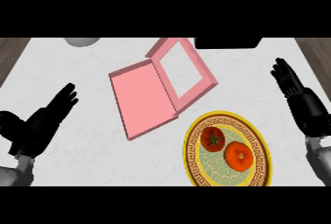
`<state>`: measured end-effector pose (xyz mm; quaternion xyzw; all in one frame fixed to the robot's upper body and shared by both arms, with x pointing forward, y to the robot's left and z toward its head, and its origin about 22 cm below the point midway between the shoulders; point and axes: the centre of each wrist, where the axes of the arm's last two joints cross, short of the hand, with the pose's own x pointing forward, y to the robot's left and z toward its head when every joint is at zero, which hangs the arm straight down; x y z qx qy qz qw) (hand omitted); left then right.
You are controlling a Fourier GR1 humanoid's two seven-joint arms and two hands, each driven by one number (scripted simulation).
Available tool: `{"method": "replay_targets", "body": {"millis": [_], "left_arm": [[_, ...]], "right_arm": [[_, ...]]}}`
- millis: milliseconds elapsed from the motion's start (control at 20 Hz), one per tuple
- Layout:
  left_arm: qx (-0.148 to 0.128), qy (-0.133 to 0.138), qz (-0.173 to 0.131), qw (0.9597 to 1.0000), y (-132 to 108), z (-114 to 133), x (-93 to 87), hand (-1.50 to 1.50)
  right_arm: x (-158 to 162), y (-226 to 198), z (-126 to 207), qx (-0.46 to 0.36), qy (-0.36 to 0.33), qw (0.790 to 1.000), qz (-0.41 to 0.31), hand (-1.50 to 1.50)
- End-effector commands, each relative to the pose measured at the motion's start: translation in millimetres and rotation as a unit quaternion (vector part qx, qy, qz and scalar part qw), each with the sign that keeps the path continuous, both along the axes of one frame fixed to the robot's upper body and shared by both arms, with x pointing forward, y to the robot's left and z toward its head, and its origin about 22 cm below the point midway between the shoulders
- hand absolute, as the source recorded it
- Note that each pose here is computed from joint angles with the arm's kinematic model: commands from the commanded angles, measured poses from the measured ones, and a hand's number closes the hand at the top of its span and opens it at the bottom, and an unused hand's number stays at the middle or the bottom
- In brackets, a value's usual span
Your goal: Pick the squash from the plate and place it in the cardboard box
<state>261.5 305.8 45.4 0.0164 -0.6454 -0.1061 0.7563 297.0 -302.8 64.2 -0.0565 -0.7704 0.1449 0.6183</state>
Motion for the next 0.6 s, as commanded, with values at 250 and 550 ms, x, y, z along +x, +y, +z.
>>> {"method": "replay_targets", "body": {"millis": [250, 550], "left_arm": [[-0.054, -0.046, 0.136, 0.9881, 35.3, 19.0, -10.7, 0.00], [-0.083, -0.014, 0.125, 0.9885, 35.4, 10.7, -16.7, 0.00]], "right_arm": [[-72.7, -13.0, 0.8, 0.088, 0.028, 0.991, -0.094, -1.50], [-115.5, -4.5, -15.4, 0.007, -0.197, 0.952, -0.233, -1.50]]}}
